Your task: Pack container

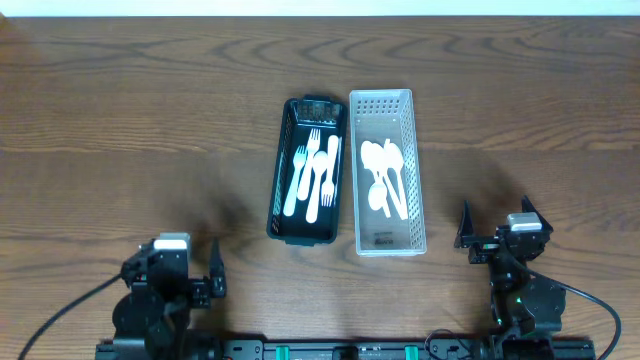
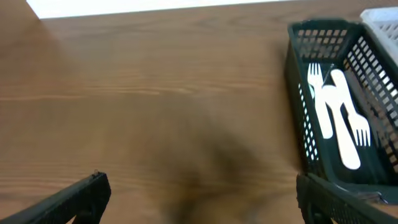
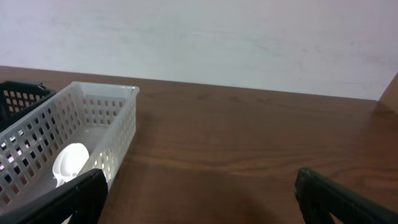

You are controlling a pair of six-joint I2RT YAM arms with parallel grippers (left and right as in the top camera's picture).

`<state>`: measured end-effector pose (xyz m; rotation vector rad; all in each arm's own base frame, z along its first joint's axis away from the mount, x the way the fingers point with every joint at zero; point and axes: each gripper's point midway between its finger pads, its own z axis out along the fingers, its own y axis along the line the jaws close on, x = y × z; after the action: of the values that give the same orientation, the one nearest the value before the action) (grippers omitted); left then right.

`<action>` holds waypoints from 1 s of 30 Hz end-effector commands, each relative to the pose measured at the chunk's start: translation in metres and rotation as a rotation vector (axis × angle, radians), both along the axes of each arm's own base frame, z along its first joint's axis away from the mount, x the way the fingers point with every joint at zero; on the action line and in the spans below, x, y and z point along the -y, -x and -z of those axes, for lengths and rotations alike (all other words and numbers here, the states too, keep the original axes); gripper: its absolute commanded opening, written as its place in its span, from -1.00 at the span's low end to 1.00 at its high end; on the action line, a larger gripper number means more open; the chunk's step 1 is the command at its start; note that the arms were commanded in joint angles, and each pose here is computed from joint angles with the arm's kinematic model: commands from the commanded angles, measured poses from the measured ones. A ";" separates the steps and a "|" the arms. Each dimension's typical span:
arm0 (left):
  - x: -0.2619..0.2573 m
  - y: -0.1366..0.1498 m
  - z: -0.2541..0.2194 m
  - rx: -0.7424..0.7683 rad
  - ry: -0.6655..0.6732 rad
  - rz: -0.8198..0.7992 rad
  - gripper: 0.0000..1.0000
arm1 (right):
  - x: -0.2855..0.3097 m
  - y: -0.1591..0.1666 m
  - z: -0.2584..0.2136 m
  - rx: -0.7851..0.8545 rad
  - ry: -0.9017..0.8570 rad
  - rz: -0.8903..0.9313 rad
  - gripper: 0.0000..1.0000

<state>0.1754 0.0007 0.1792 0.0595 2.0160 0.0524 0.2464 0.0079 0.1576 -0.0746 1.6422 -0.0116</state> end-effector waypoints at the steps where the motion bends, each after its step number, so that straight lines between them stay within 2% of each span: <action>1: 0.002 -0.007 0.001 0.062 -0.010 0.019 0.96 | -0.002 0.000 0.001 -0.003 -0.019 -0.002 0.98; 7: 0.005 -0.048 -0.028 0.345 0.002 0.018 0.96 | -0.002 0.000 0.001 -0.003 -0.019 -0.001 0.98; 12: 0.006 -0.063 -0.026 0.463 0.012 0.022 0.96 | -0.002 0.000 0.001 -0.003 -0.019 -0.001 0.98; 21: 0.038 -0.065 0.040 0.298 0.075 0.193 0.96 | -0.002 0.000 0.001 -0.003 -0.019 -0.001 0.99; 30: 0.036 -0.066 0.038 0.304 0.085 0.179 0.96 | -0.001 0.000 0.001 -0.003 -0.019 -0.001 0.98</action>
<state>0.2426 -0.0299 0.1561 0.1507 1.6633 -0.0947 0.2464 0.0077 0.1572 -0.0713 1.6434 -0.0102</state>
